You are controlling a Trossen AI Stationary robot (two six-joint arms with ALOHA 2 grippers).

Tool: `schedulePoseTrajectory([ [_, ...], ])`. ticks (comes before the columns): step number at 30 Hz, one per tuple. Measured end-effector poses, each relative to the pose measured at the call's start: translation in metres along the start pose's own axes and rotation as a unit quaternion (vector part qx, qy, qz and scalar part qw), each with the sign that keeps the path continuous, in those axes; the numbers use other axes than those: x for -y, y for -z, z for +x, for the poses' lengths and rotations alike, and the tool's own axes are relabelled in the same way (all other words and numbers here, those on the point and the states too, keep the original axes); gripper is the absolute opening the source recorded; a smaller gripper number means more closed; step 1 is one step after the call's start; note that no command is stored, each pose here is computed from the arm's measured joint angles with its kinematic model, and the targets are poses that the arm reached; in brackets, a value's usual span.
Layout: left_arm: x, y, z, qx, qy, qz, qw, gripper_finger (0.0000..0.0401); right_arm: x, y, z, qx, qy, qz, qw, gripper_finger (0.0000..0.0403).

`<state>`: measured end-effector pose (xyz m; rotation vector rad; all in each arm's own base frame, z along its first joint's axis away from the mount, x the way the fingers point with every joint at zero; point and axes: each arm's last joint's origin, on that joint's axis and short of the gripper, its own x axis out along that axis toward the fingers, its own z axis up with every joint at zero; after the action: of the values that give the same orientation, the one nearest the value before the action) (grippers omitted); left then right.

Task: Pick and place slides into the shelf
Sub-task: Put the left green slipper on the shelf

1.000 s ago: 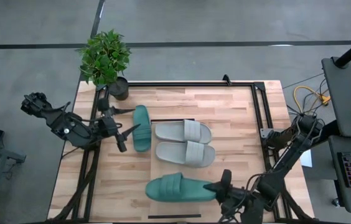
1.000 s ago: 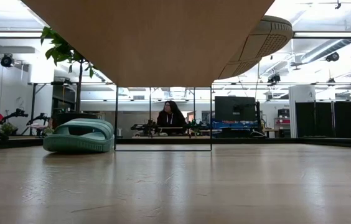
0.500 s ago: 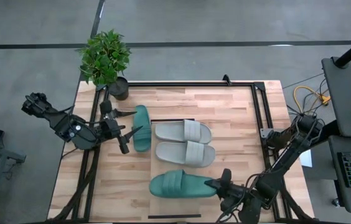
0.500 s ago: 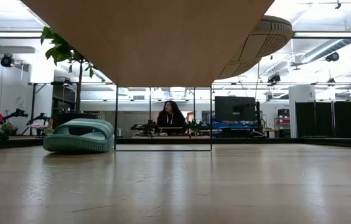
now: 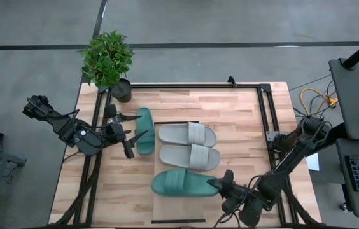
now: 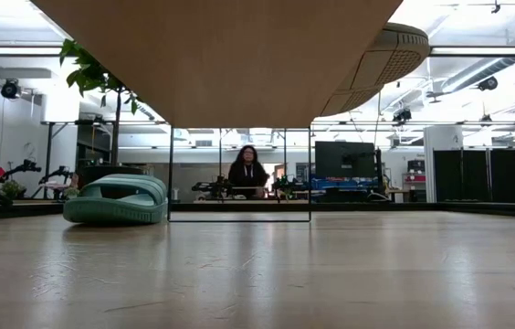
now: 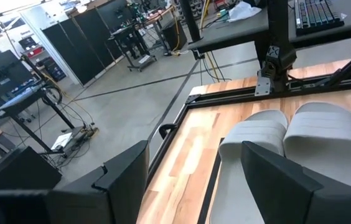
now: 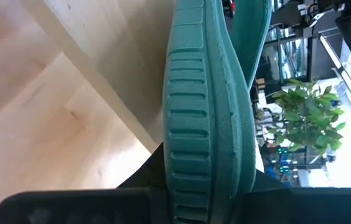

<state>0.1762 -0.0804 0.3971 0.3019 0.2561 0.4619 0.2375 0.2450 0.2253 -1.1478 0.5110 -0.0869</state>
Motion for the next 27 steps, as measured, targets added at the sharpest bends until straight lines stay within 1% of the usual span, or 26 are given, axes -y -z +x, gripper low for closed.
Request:
schedulePoseTrajectory([
  [9,0.000,0.000,0.000,0.000,0.000,0.000,1.000,0.0238,0.001,0.001,0.003,-0.003,-0.003,-0.022,1.000,0.0051],
  [14,0.000,0.000,0.000,0.000,0.000,0.000,1.000,0.0238,0.002,0.002,0.005,-0.006,-0.003,-0.049,0.999,0.0051],
  [27,0.002,0.004,0.001,-0.004,0.001,0.006,1.000,0.0238,0.009,0.006,0.018,-0.020,-0.003,-0.038,0.999,0.0051],
])
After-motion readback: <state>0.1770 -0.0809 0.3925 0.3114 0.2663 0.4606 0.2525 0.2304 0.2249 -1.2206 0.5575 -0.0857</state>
